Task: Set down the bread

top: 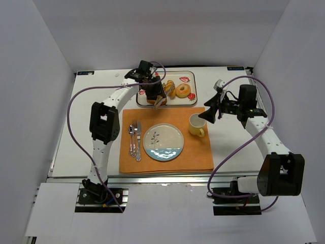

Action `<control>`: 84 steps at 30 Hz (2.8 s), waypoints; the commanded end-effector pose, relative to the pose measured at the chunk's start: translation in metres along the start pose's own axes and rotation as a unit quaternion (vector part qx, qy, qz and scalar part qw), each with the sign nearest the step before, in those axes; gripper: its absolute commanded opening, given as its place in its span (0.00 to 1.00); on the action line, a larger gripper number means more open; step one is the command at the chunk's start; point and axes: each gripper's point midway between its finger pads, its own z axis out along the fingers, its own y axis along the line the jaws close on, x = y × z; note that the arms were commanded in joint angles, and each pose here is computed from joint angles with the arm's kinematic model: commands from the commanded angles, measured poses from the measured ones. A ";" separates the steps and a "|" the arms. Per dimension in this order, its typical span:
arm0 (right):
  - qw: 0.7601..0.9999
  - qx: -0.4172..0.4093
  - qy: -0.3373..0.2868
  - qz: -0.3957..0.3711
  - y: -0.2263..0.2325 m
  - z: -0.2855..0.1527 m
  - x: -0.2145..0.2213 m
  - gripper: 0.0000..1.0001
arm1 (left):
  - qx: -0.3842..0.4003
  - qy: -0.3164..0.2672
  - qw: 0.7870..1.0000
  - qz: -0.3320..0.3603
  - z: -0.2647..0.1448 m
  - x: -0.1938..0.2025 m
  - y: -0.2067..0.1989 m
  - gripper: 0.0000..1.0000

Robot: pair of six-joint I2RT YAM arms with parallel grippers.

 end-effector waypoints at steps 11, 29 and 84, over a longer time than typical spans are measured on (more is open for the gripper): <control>1.000 -0.003 -0.018 -0.019 0.004 -0.005 -0.011 0.80 | 0.046 -0.033 0.998 0.008 -0.020 -0.019 -0.027 0.21; 1.000 -0.004 -0.020 -0.021 0.005 -0.006 -0.013 0.80 | 0.079 -0.073 0.994 0.007 -0.051 -0.034 -0.045 0.00; 1.000 -0.021 -0.015 -0.013 0.003 -0.006 -0.024 0.80 | 0.095 0.014 0.994 0.051 -0.185 0.208 0.022 0.09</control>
